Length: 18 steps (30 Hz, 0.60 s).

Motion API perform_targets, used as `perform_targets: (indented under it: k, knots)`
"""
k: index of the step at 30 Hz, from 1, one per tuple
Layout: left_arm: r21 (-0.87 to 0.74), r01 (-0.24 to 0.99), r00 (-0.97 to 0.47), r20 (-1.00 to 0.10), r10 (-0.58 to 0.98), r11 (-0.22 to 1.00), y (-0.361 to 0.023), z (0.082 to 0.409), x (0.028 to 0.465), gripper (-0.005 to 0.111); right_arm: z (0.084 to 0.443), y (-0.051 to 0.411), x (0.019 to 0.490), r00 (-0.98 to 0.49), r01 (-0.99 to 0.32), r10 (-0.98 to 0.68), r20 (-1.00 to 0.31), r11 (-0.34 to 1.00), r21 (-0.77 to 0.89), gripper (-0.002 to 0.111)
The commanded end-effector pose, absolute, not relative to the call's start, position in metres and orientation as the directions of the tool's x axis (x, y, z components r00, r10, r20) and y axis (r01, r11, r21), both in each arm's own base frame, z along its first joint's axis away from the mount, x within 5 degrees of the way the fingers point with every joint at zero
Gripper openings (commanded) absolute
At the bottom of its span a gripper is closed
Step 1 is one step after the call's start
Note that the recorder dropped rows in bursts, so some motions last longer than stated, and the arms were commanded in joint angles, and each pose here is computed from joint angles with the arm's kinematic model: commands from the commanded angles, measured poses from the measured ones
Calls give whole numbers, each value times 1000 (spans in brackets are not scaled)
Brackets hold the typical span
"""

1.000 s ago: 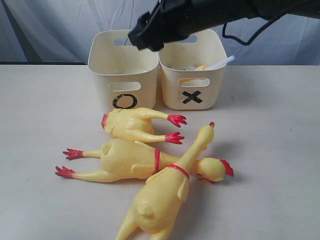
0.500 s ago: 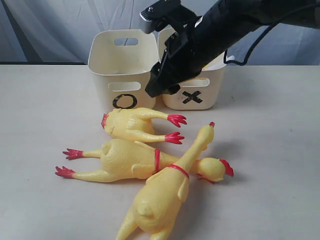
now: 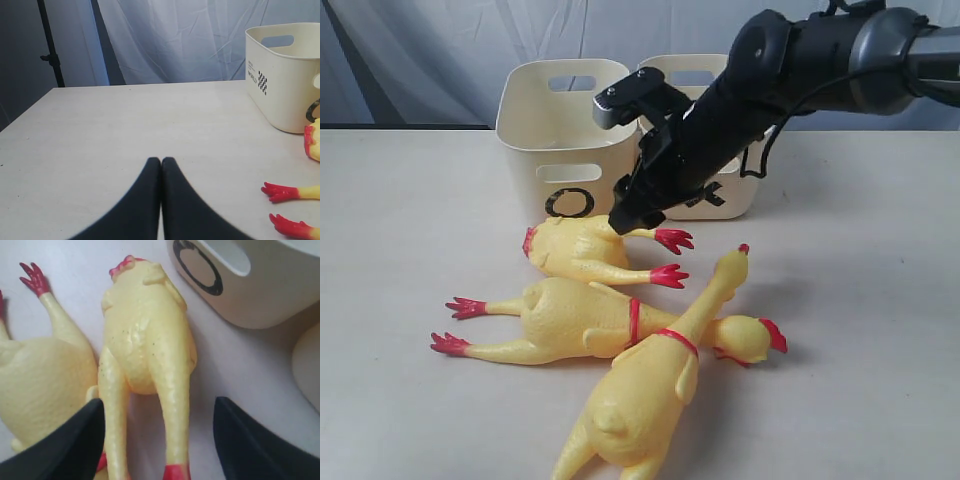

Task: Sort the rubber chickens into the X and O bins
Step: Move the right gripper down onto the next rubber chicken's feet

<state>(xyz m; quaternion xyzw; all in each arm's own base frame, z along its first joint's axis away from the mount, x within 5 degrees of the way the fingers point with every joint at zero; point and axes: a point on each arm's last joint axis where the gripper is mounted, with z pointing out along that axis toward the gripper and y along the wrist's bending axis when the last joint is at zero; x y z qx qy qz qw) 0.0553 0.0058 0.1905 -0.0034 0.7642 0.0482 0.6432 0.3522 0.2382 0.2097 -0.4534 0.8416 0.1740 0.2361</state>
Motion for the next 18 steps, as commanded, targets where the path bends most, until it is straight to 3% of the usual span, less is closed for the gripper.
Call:
perform_targets:
  k: [1,8,14,18]
  knots:
    - [63,-69,-152,-987,52,996,6,192,55,0,199,238,358,-498,-832,-669,-551,548,86,60]
    - [63,-69,-152,-987,52,996,6,192,55,0,188,235,361,-538,-806,-671,-510,586,79,57]
    - [63,-69,-152,-987,52,996,6,192,55,0,185,230,358,-528,-822,-720,-449,566,60,22]
    - [63,-69,-152,-987,52,996,6,192,55,0,184,230,356,-532,-825,-728,-431,560,74,22]
